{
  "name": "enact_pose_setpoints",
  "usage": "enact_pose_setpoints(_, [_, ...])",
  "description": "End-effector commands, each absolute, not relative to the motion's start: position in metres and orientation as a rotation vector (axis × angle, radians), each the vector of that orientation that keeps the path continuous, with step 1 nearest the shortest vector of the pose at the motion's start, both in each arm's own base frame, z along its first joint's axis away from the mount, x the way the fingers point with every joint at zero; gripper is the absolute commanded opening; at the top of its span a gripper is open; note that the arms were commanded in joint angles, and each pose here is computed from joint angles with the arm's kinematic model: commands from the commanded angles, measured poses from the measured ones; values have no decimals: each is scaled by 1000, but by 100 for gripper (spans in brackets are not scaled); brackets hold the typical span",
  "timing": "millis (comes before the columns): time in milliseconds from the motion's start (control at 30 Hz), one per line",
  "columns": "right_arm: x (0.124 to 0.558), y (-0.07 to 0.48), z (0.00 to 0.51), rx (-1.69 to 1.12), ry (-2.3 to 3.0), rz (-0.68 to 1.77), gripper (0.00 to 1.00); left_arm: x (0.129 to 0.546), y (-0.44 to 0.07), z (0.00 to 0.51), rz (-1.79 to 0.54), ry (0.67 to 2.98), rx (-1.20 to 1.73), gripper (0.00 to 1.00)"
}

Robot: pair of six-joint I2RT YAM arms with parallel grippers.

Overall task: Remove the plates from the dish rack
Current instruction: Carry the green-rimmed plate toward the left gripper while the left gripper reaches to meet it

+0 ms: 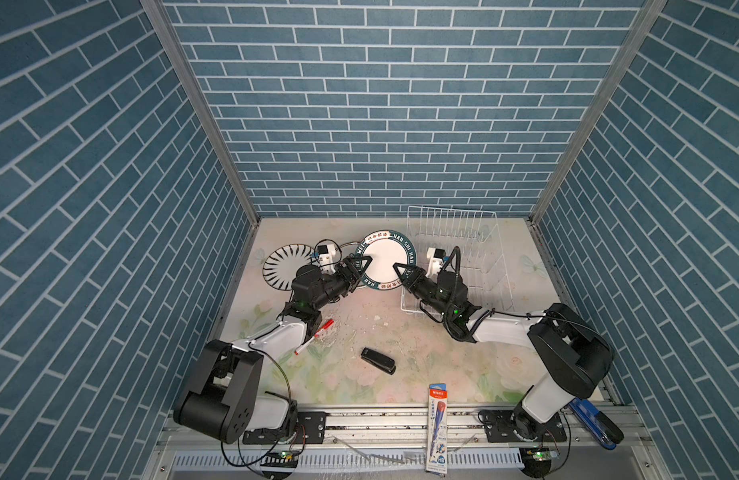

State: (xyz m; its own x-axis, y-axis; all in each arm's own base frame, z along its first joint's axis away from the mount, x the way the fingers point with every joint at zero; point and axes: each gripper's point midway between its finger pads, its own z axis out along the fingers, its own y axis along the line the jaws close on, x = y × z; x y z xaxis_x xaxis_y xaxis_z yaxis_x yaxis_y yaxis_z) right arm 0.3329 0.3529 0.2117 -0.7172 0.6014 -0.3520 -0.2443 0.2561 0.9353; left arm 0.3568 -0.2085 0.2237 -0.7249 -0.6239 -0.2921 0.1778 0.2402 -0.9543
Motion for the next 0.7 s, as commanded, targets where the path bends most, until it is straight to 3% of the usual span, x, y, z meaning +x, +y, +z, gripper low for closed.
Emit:
enact_pose_setpoints(0, [330,362,252,295,1715,1686,0,355,-213,227,-1564,1844,-369,62])
enact_pose_setpoints(667, [329,362,251,292,1713,1696,0,355,-212,224,-1560,1849,-375,20])
